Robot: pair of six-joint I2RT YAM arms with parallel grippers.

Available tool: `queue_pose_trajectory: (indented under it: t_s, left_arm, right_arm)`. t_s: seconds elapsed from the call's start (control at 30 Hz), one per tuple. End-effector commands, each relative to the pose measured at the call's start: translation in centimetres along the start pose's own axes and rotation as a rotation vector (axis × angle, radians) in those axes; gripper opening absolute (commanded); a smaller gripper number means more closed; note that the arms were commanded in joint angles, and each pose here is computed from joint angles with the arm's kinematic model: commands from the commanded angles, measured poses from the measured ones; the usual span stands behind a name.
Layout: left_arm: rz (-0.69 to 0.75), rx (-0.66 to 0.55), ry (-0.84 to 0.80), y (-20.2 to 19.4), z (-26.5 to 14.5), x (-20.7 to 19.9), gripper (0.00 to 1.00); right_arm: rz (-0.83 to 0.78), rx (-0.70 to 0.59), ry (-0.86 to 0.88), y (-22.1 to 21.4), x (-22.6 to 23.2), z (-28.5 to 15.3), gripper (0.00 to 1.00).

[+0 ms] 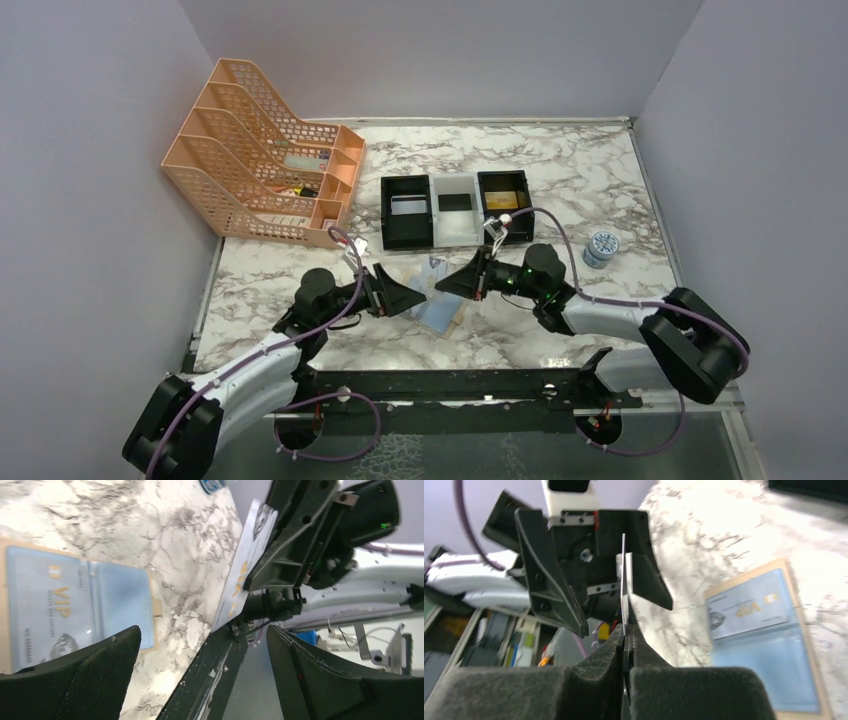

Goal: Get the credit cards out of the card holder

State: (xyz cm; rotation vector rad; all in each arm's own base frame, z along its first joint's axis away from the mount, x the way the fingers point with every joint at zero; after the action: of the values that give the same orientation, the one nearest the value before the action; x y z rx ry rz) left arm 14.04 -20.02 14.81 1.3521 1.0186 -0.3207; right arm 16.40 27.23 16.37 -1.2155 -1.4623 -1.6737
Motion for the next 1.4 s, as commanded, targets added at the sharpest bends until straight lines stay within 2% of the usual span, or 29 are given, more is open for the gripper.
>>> queue_pose_trajectory:
  t_s: [0.0, 0.1, 0.2, 0.37, 0.5, 0.77, 1.2, 1.37]
  left_arm:
    - [0.043, -0.024, 0.234, 1.2, -0.3, 2.2, 0.99]
    - [0.103, -0.009, 0.444, 2.1, -1.6, 3.6, 0.99]
    - [0.16, -0.003, 0.628, 3.5, -3.2, 4.2, 0.99]
    - [0.201, -0.051, 0.803, 6.6, -5.3, 3.1, 0.99]
    - [0.226, -0.109, 0.854, 8.5, -6.1, 2.2, 0.99]
    - [0.348, -0.028, 0.912, 9.8, -7.4, 1.2, 0.99]
    - [0.338, -0.158, 0.987, 10.0, -10.2, 0.6, 0.99]
    - [0.346, -0.195, 0.981, 10.3, -10.7, 0.1, 0.99]
  right_arm:
    - [-0.097, -0.108, -0.297, 2.3, -2.5, -0.6, 0.01]
    - [-0.183, -0.153, -0.397, 3.9, -2.4, -1.1, 0.01]
    - [-0.292, -0.175, -0.427, 5.7, -1.5, -0.9, 0.01]
    - [-0.425, -0.149, -0.494, 8.6, -0.7, 0.6, 0.01]
    - [-0.506, -0.15, -0.563, 10.9, -1.1, 2.2, 0.01]
    - [-0.796, -0.09, -0.761, 14.3, -2.8, 7.3, 0.01]
    - [-1.024, 0.05, -1.074, 18.0, -9.4, 12.5, 0.01]
    - [-1.141, 0.075, -1.084, 19.1, -10.5, 13.9, 0.01]
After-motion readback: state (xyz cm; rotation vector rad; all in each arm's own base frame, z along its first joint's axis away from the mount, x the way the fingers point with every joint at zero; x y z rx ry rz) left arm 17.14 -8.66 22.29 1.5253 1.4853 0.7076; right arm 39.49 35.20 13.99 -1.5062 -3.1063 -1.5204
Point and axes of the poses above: each gripper's point midway between its finger pads, its own z axis out along the fingers, its own x axis along the line the jaws close on, y = z × x, the point moved 5 cm from there along -z, back along the fingers, and after that the axes turned 12 degrees about z, right-handed, at the moved point
